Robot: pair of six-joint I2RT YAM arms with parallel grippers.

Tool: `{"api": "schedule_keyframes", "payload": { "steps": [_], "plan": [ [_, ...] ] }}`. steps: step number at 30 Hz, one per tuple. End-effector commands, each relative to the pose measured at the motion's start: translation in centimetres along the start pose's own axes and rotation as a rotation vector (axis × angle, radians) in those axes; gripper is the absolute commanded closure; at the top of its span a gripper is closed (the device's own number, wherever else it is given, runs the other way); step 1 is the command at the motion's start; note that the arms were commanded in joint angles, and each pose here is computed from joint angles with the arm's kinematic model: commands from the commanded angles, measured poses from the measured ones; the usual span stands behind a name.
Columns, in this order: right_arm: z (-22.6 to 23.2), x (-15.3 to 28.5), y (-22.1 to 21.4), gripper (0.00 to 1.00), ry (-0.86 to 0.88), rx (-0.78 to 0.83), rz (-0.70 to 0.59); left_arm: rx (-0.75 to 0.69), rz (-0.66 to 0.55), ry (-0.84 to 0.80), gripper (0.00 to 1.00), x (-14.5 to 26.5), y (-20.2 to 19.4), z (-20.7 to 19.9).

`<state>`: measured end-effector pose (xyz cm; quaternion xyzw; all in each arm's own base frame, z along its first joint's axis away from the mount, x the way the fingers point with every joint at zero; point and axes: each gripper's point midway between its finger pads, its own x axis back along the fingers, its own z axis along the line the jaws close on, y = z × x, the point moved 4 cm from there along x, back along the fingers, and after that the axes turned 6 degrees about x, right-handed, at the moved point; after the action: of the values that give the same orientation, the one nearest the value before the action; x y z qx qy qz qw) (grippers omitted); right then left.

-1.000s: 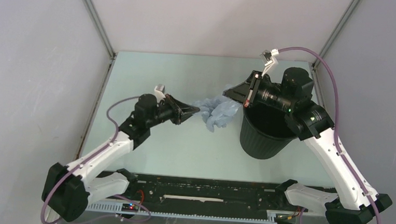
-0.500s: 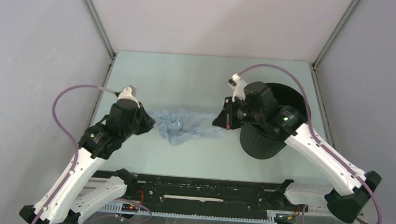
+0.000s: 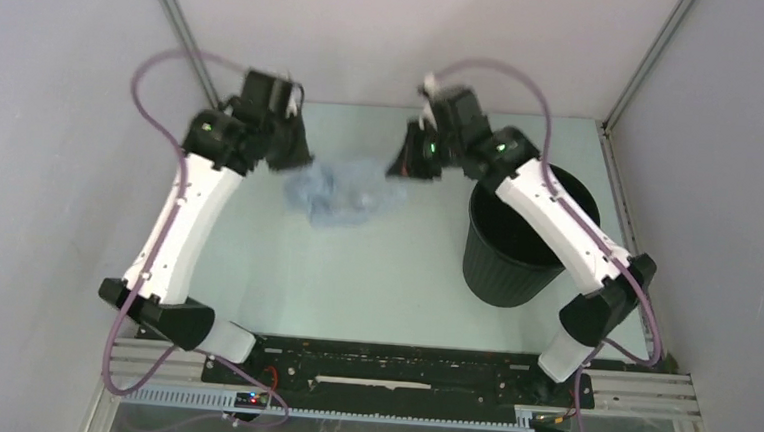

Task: Put the trash bags into the trash bin

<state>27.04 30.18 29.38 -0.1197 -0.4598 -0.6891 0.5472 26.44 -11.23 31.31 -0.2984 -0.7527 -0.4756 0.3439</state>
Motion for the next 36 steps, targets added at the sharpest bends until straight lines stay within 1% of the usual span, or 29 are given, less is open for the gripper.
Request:
{"api": "schedule_keyframes", "payload": {
  "steps": [1, 2, 3, 4, 5, 6, 7, 9, 10, 11, 12, 13, 15, 17, 19, 21, 22, 23, 24, 25, 26, 28, 29, 31, 32, 33, 34, 35, 36],
  "plan": [
    [13.7, 17.8, 6.6, 1.00, 0.137, 0.432, -0.647, -0.149, -0.674, -0.464, 1.00, 22.4, 7.5, -4.9],
    [15.1, 19.5, 6.4, 1.00, 0.139, 0.495, -0.736, -0.179, -0.756, -0.526, 1.00, 24.4, 7.3, -4.7],
    [15.4, 20.8, 6.0, 1.00, 0.148, 0.524, -0.791, -0.182, -0.791, -0.535, 1.00, 24.1, 6.8, -4.1],
    [15.3, 20.6, 5.5, 1.00, 0.168, 0.504, -0.802, -0.137, -0.814, -0.497, 1.00, 22.6, 6.2, -2.9],
    [14.5, 19.6, 5.0, 1.00, 0.165, 0.466, -0.795, -0.076, -0.812, -0.430, 1.00, 20.5, 5.3, -1.2],
    [13.1, 17.9, 4.2, 1.00, 0.155, 0.416, -0.765, -0.052, -0.775, -0.336, 1.00, 17.4, 4.0, 0.5],
    [11.7, 15.9, 3.3, 1.00, 0.152, 0.370, -0.724, -0.072, -0.696, -0.273, 1.00, 14.4, 2.3, 1.6],
    [7.7, 10.8, 0.4, 1.00, 0.117, 0.261, -0.583, -0.131, -0.461, -0.156, 1.00, 7.7, -2.2, 3.6],
    [5.9, 8.4, -1.4, 1.00, 0.099, 0.220, -0.504, -0.156, -0.336, -0.115, 1.00, 5.0, -4.5, 4.5],
    [4.1, 6.3, -3.4, 1.00, 0.066, 0.183, -0.422, -0.175, -0.214, -0.082, 1.00, 2.7, -6.8, 5.4],
    [2.6, 4.6, -5.3, 1.00, 0.027, 0.162, -0.342, -0.185, -0.126, -0.060, 1.00, 1.0, -8.6, 6.1],
    [1.2, 3.1, -7.4, 1.00, -0.021, 0.152, -0.257, -0.179, -0.066, -0.040, 1.00, -0.2, -10.0, 6.7],
    [-0.7, 0.9, -10.5, 1.00, -0.093, 0.135, -0.120, -0.138, -0.028, -0.061, 1.00, -1.3, -11.4, 7.0],
    [-1.6, -0.6, -12.4, 1.00, -0.132, 0.140, -0.025, -0.092, -0.015, -0.128, 1.00, -1.9, -12.1, 6.3],
    [-1.5, -1.5, -13.0, 1.00, -0.111, 0.182, 0.020, -0.022, 0.027, -0.165, 1.00, -2.3, -11.9, 5.5],
    [-1.3, -1.5, -11.7, 1.00, -0.081, 0.189, 0.010, 0.016, 0.054, -0.201, 1.00, -1.9, -10.3, 4.2],
    [-1.2, -0.8, -10.1, 1.00, -0.055, 0.172, -0.011, 0.030, 0.030, -0.194, 1.00, -0.8, -8.7, 3.8],
    [-1.0, 0.3, -8.0, 1.00, -0.032, 0.146, -0.046, 0.034, -0.028, -0.191, 1.00, 0.8, -6.5, 3.2],
    [-0.6, 1.8, -5.6, 1.00, -0.011, 0.126, -0.103, 0.019, -0.144, -0.195, 1.00, 3.2, -3.5, 2.5],
    [-0.5, 3.7, -2.6, 1.00, 0.003, 0.099, -0.177, -0.017, -0.247, -0.227, 1.00, 5.9, -1.0, 1.6],
    [0.8, 6.0, 0.2, 1.00, 0.047, 0.098, -0.257, -0.032, -0.367, -0.286, 1.00, 9.5, 1.8, 0.3],
    [4.9, 11.6, 4.9, 1.00, 0.164, 0.171, -0.423, -0.033, -0.582, -0.426, 1.00, 16.9, 5.9, -1.9],
    [7.6, 15.0, 6.7, 1.00, 0.217, 0.251, -0.520, -0.023, -0.679, -0.508, 1.00, 20.5, 7.2, -2.8],
    [12.4, 20.9, 8.0, 1.00, 0.279, 0.431, -0.709, 0.003, -0.813, -0.653, 1.00, 25.3, 8.4, -3.8],
    [14.0, 22.9, 8.0, 1.00, 0.288, 0.513, -0.789, 0.021, -0.855, -0.700, 1.00, 26.2, 8.5, -4.0],
    [14.8, 23.6, 7.9, 1.00, 0.292, 0.572, -0.836, 0.044, -0.880, -0.715, 1.00, 26.2, 8.4, -3.8],
    [14.6, 22.4, 7.5, 1.00, 0.284, 0.603, -0.830, 0.078, -0.863, -0.672, 1.00, 24.6, 7.8, -2.9],
    [13.4, 20.6, 7.1, 1.00, 0.257, 0.593, -0.796, 0.120, -0.811, -0.583, 1.00, 21.6, 7.1, -1.9],
    [11.5, 18.1, 6.6, 1.00, 0.217, 0.544, -0.737, 0.152, -0.727, -0.461, 1.00, 17.4, 6.0, -0.5]
  ]
}}
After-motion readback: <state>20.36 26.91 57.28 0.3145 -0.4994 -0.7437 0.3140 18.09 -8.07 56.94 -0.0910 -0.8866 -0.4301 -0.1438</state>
